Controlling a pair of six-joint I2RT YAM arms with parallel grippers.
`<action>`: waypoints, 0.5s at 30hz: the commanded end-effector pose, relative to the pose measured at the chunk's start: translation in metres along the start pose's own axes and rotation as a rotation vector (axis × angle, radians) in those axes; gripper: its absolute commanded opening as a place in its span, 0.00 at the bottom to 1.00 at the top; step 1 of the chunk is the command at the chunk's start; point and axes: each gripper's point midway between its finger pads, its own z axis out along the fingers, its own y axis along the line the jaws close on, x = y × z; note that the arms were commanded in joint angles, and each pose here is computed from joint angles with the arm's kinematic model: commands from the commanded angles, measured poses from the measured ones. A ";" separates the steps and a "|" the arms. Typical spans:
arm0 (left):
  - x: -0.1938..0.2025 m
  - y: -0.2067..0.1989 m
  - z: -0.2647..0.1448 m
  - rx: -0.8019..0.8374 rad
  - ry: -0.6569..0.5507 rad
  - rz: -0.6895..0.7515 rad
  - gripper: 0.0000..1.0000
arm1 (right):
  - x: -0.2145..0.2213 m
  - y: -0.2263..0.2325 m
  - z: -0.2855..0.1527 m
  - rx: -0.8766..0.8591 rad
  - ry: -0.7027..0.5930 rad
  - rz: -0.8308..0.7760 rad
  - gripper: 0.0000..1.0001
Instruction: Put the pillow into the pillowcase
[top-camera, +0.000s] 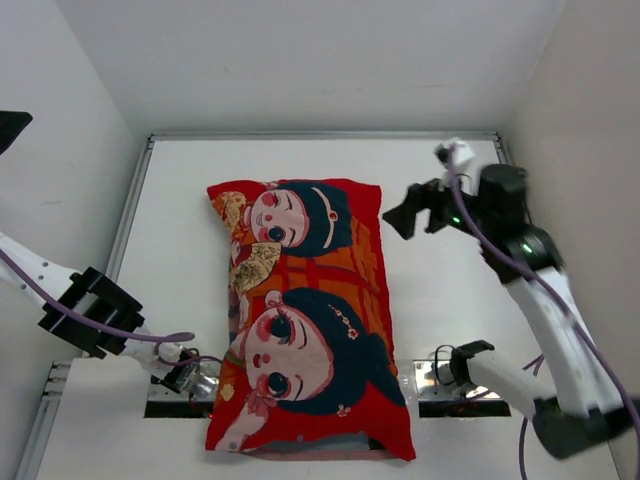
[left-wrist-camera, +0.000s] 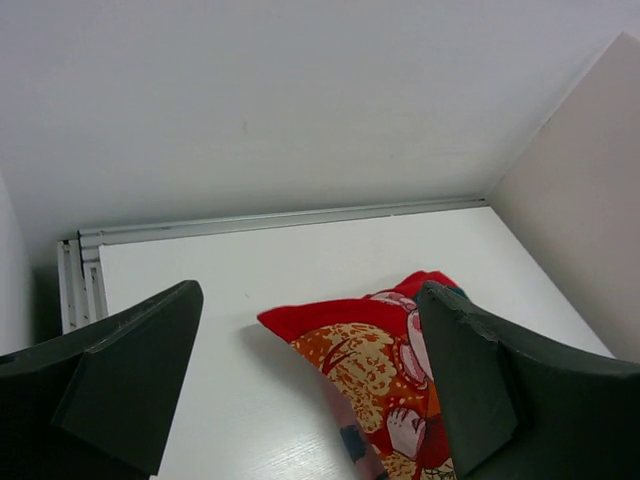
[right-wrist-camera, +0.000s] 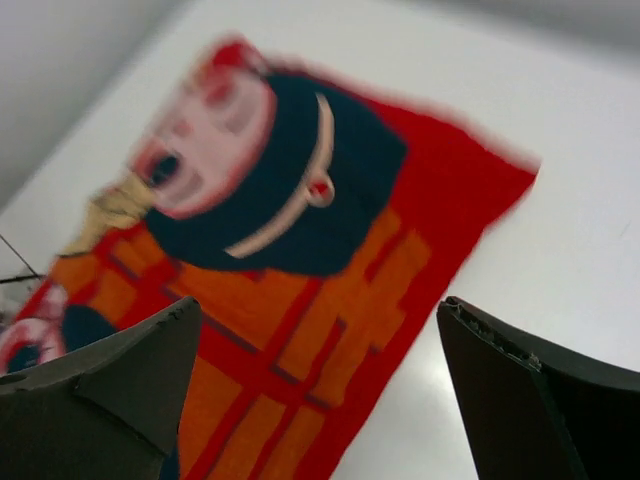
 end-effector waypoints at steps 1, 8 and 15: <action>0.013 -0.054 -0.007 0.085 0.111 0.200 0.87 | 0.086 -0.028 0.062 0.085 0.254 0.273 0.99; 0.070 -0.056 0.021 0.195 0.161 0.100 0.85 | 0.137 0.003 0.146 -0.021 0.297 0.369 0.99; 0.091 -0.062 0.041 0.275 0.194 0.038 0.82 | 0.180 0.073 0.212 -0.237 0.362 0.430 0.97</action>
